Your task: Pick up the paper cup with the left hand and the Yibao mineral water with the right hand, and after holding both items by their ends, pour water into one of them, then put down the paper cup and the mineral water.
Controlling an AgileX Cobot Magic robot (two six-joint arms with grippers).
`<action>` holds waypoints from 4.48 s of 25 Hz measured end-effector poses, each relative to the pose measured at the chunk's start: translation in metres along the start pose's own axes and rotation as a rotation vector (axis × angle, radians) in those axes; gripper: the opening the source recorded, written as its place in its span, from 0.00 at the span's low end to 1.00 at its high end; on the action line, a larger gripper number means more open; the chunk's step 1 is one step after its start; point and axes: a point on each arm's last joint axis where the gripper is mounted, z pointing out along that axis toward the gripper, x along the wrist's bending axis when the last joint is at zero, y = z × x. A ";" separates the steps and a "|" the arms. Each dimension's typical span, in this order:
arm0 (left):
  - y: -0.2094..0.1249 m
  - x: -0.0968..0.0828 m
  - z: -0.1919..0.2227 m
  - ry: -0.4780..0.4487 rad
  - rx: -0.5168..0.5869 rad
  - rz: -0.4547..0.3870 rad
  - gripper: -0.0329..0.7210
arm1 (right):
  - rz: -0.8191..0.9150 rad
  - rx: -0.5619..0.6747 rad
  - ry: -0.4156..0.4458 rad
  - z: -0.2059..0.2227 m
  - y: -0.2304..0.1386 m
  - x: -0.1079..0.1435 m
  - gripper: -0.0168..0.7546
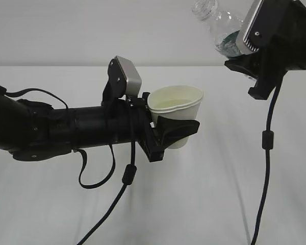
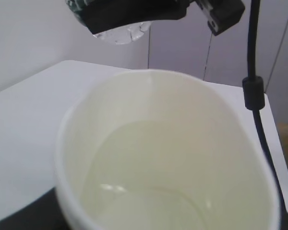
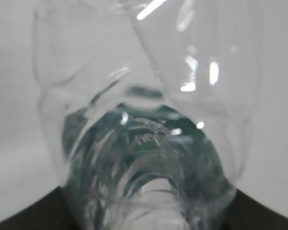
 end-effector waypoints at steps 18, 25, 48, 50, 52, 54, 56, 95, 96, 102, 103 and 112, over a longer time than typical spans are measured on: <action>-0.003 0.029 -0.015 0.140 0.021 0.005 0.57 | 0.287 0.057 0.013 0.029 -0.018 0.010 0.48; -0.003 0.040 -0.023 0.177 0.019 -0.001 0.57 | 0.382 0.082 -0.015 0.031 -0.030 0.005 0.48; -0.003 0.047 -0.029 0.200 0.018 -0.004 0.57 | 0.639 -0.027 -0.088 0.044 -0.046 -0.006 0.48; -0.003 0.047 -0.029 0.201 0.017 -0.004 0.57 | 0.639 -0.023 -0.092 0.047 -0.048 -0.005 0.48; -0.003 0.047 -0.029 0.201 0.017 -0.005 0.57 | 0.637 -0.020 -0.098 0.048 -0.049 -0.005 0.48; -0.003 0.048 -0.029 0.209 0.014 -0.008 0.57 | 0.645 -0.035 -0.109 0.049 -0.050 -0.006 0.48; -0.003 0.049 -0.030 0.216 0.011 -0.009 0.57 | 0.660 -0.055 -0.126 0.049 -0.051 -0.008 0.48; -0.003 0.059 -0.038 0.256 0.006 -0.016 0.57 | 0.825 -0.119 -0.394 0.079 -0.121 0.040 0.48; -0.003 0.059 -0.038 0.256 0.006 -0.016 0.57 | 0.836 -0.115 -0.403 0.081 -0.124 0.042 0.48; -0.003 0.059 -0.038 0.255 0.007 -0.015 0.57 | 0.860 -0.111 -0.444 0.088 -0.136 0.049 0.48; -0.003 0.059 -0.038 0.253 0.007 -0.014 0.57 | 0.863 -0.115 -0.452 0.089 -0.138 0.050 0.48; -0.003 0.059 -0.038 0.252 0.008 -0.013 0.57 | 0.843 -0.109 -0.461 0.096 -0.148 0.059 0.48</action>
